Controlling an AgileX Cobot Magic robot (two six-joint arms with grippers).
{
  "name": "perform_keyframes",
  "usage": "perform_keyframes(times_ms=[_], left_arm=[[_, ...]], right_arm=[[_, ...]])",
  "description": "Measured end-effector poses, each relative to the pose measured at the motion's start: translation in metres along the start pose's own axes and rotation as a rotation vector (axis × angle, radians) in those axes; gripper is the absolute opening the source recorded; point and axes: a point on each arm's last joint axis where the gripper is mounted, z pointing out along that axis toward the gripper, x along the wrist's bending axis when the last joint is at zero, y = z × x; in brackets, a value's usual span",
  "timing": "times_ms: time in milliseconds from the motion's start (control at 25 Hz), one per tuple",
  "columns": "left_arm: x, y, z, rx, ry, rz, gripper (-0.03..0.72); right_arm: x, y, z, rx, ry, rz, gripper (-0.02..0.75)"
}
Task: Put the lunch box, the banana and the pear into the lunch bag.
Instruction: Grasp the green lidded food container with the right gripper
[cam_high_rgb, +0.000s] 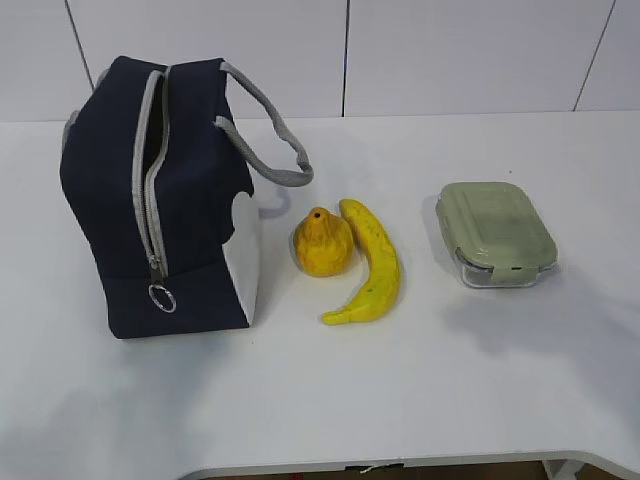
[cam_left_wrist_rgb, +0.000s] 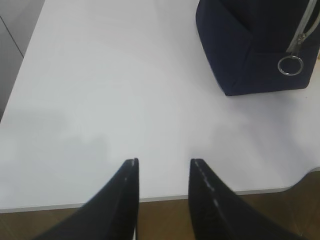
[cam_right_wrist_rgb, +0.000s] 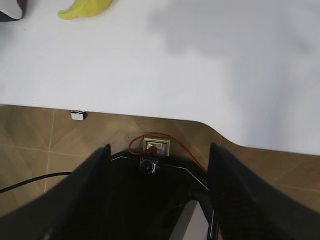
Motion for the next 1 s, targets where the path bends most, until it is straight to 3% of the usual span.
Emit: perform_keyframes(times_ms=[520, 800, 1000], left_arm=[[0.0, 0.0, 0.0, 0.0, 0.0, 0.0, 0.239], [0.0, 0.0, 0.0, 0.0, 0.0, 0.0, 0.239], [0.0, 0.0, 0.0, 0.0, 0.0, 0.0, 0.239]], right_arm=[[0.014, 0.087, 0.029, 0.105, 0.2, -0.145, 0.494], [-0.011, 0.117, 0.042, 0.078, 0.326, -0.067, 0.494], [-0.033, 0.124, 0.047, 0.037, 0.347, -0.025, 0.495]])
